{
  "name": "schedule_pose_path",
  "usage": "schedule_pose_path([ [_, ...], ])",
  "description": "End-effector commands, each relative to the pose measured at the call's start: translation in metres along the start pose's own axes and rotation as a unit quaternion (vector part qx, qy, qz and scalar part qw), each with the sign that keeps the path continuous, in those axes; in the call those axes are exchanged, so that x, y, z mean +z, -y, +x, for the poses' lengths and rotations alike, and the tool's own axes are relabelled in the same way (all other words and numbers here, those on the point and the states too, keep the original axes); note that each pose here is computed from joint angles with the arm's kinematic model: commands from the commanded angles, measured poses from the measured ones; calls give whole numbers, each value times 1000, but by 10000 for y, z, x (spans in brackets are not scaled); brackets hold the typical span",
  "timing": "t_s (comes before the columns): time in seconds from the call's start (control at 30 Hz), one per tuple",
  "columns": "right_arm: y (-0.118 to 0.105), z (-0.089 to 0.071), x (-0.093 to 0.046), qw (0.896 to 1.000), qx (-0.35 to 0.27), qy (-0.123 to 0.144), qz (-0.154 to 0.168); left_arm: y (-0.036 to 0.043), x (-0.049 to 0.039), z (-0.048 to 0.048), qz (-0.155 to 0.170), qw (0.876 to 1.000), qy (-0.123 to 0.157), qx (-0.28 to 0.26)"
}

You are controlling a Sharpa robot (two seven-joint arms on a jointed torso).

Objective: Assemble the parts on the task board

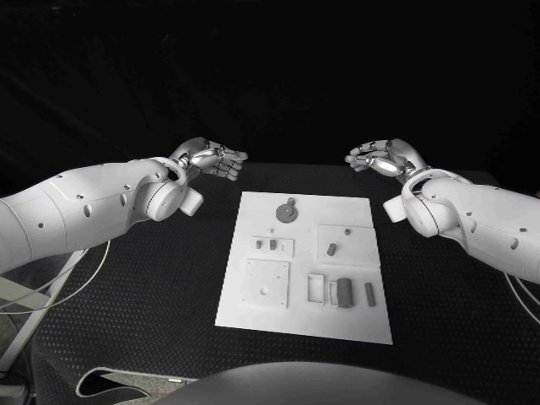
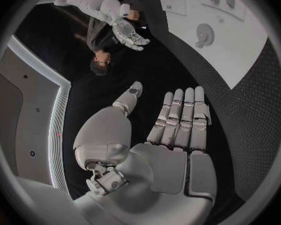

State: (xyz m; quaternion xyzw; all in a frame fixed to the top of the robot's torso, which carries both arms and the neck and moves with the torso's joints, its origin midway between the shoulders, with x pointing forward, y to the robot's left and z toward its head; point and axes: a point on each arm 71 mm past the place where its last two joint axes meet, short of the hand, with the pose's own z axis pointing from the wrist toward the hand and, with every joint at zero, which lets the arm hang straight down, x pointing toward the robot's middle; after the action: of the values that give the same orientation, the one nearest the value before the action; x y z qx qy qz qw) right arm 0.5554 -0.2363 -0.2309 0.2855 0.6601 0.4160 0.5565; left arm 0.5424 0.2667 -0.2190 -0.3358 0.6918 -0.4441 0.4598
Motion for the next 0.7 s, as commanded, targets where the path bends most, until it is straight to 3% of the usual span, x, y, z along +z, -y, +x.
schedule_pose_path([
  [0.03, -12, -20, 2, 1000, 17, 12, -11, 20, 3, 12, 7, 1000, -6, -8],
  [0.7, 4, -1, 3, 1000, 19, -10, -6, 24, 27, 33, 7, 1000, -12, -9],
])
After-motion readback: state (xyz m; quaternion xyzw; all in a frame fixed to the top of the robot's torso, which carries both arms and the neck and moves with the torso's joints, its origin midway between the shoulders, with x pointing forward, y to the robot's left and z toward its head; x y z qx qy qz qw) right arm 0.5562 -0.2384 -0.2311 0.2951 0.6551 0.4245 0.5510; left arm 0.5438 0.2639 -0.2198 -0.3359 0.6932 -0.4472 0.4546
